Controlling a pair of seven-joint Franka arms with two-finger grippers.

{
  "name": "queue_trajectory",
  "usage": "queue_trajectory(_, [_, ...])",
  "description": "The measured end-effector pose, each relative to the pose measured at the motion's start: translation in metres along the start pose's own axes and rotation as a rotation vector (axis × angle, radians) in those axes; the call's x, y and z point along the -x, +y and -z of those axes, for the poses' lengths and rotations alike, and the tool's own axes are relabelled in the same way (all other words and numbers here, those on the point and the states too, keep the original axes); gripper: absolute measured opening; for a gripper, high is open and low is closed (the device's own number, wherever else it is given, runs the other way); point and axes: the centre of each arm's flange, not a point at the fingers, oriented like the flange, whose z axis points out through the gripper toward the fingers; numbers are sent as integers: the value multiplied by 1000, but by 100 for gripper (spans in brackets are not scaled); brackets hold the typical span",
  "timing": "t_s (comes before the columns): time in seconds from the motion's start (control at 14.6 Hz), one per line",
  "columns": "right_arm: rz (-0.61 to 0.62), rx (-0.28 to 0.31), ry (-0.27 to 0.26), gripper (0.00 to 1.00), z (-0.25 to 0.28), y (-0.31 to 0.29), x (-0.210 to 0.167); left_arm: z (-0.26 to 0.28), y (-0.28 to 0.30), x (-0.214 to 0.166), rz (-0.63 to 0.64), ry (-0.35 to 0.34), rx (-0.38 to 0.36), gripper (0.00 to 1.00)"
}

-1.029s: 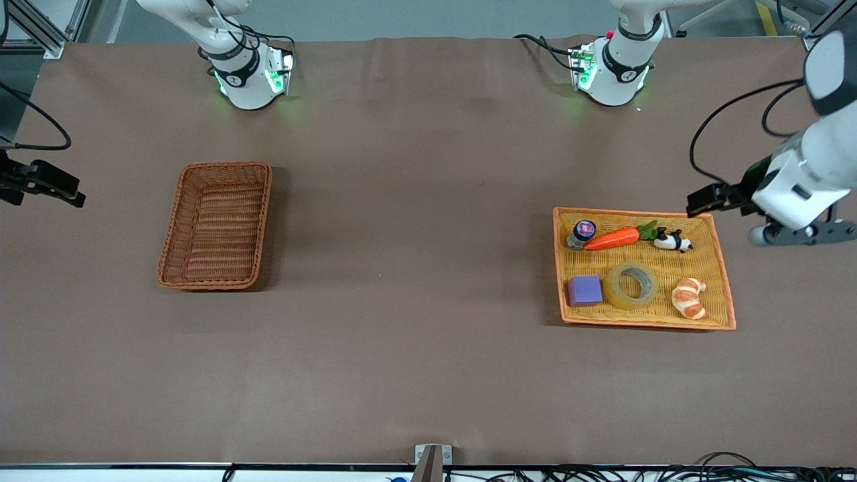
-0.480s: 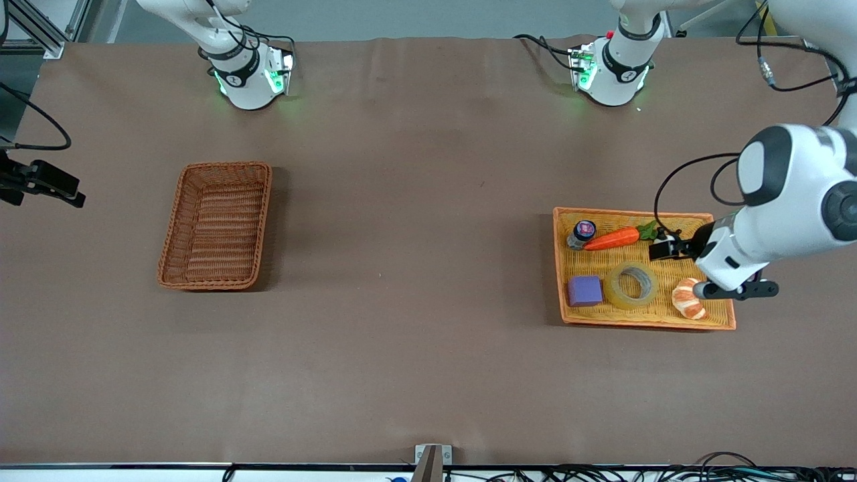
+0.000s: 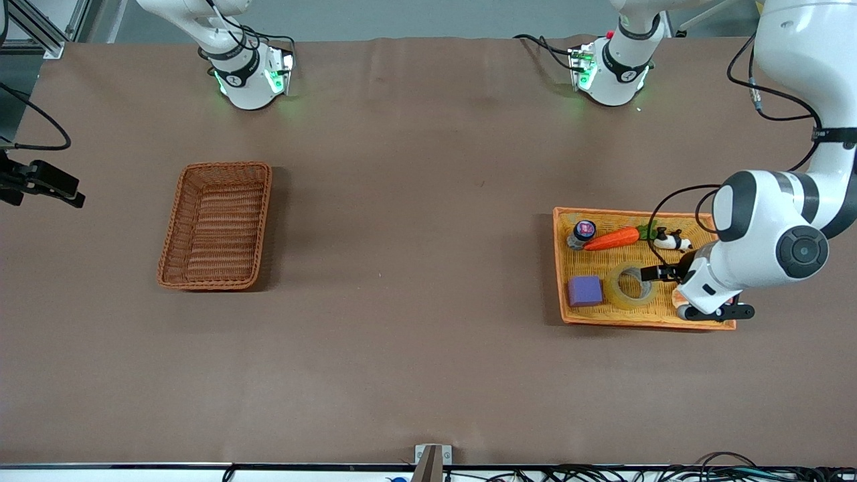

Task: Move tape to another basket
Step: 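Lower the left gripper and grasp the yellow tape roll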

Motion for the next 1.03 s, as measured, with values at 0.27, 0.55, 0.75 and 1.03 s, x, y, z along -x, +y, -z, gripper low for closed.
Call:
queue_trajectory(0.27, [-2, 1, 2, 100, 0, 1, 0, -37, -14, -11, 8, -10, -7, 100])
queue_trajectory(0.55, [-1, 1, 3, 100, 0, 1, 0, -62, -10, -12, -5, -42, -23, 100])
queue_trajectory(0.75, [-1, 1, 3, 100, 0, 1, 0, -80, -11, -14, 10, -54, -21, 100])
queue_trajectory(1.03, [-2, 1, 6, 100, 0, 1, -1, -105, -8, -14, 26, -83, -22, 100])
